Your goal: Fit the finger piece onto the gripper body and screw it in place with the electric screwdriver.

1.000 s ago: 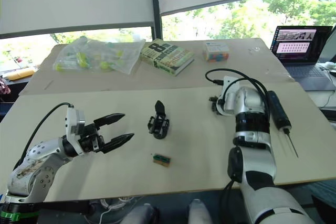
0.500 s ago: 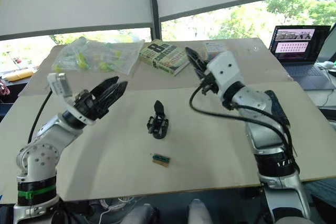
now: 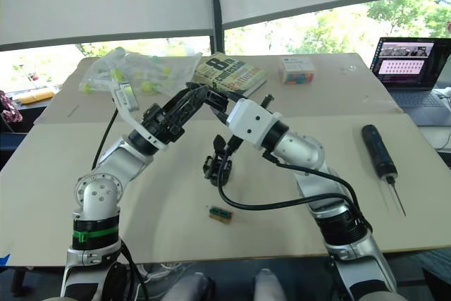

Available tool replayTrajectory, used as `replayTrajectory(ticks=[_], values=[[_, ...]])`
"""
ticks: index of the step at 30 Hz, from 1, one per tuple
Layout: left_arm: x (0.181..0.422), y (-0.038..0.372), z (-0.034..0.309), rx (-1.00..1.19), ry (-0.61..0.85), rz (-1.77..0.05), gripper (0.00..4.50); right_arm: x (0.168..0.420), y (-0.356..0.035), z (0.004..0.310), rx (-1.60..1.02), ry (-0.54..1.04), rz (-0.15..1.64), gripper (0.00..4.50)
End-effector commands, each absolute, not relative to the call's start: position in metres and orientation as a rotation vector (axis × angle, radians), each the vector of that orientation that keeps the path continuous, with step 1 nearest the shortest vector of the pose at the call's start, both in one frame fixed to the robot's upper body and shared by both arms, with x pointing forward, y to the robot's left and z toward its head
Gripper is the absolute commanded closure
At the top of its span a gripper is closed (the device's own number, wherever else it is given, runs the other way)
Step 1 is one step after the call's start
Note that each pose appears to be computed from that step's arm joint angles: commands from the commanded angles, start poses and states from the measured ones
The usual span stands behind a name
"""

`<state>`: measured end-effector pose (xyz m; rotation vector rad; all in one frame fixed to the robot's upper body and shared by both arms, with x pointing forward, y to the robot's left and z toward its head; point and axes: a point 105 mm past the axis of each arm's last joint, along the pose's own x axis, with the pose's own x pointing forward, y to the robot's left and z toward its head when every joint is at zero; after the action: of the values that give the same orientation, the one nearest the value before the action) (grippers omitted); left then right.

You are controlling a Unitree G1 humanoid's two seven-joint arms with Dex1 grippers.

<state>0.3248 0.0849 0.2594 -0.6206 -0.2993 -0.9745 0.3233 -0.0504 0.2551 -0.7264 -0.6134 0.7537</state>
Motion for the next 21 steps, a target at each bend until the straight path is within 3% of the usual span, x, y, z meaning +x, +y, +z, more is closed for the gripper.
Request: replayTrajectory(ticks=[1, 4, 6, 11, 12, 15, 16, 21], values=[[0.319, 0.082, 0.272, -0.611, -0.367, -1.004, 0.0, 0.313, -0.049, 0.267, -0.736, -0.676, 0.755, 3.38], [0.319, 0.079, 0.273, -0.612, -0.377, -1.009, 0.89, 0.313, -0.048, 0.265, -0.738, -0.67, 0.756, 3.38], [0.318, 0.078, 0.274, -0.614, -0.39, -1.01, 1.74, 0.313, -0.049, 0.264, -0.738, -0.663, 0.753, 3.38], [0.318, 0.077, 0.277, -0.621, -0.42, -1.005, 4.29, 0.315, -0.051, 0.261, -0.737, -0.636, 0.753, 3.38], [0.318, 0.076, 0.277, -0.622, -0.421, -1.005, 4.48, 0.315, -0.051, 0.259, -0.734, -0.626, 0.757, 3.38], [0.318, 0.076, 0.274, -0.603, -0.416, -1.012, 4.48, 0.317, -0.055, 0.257, -0.667, -0.572, 0.751, 3.38], [0.32, 0.078, 0.273, -0.601, -0.416, -1.006, 4.5, 0.316, -0.055, 0.258, -0.666, -0.575, 0.754, 2.32], [0.326, 0.092, 0.28, -0.606, -0.441, -1.005, 4.5, 0.313, -0.064, 0.262, -0.66, -0.556, 0.82, 0.61]])
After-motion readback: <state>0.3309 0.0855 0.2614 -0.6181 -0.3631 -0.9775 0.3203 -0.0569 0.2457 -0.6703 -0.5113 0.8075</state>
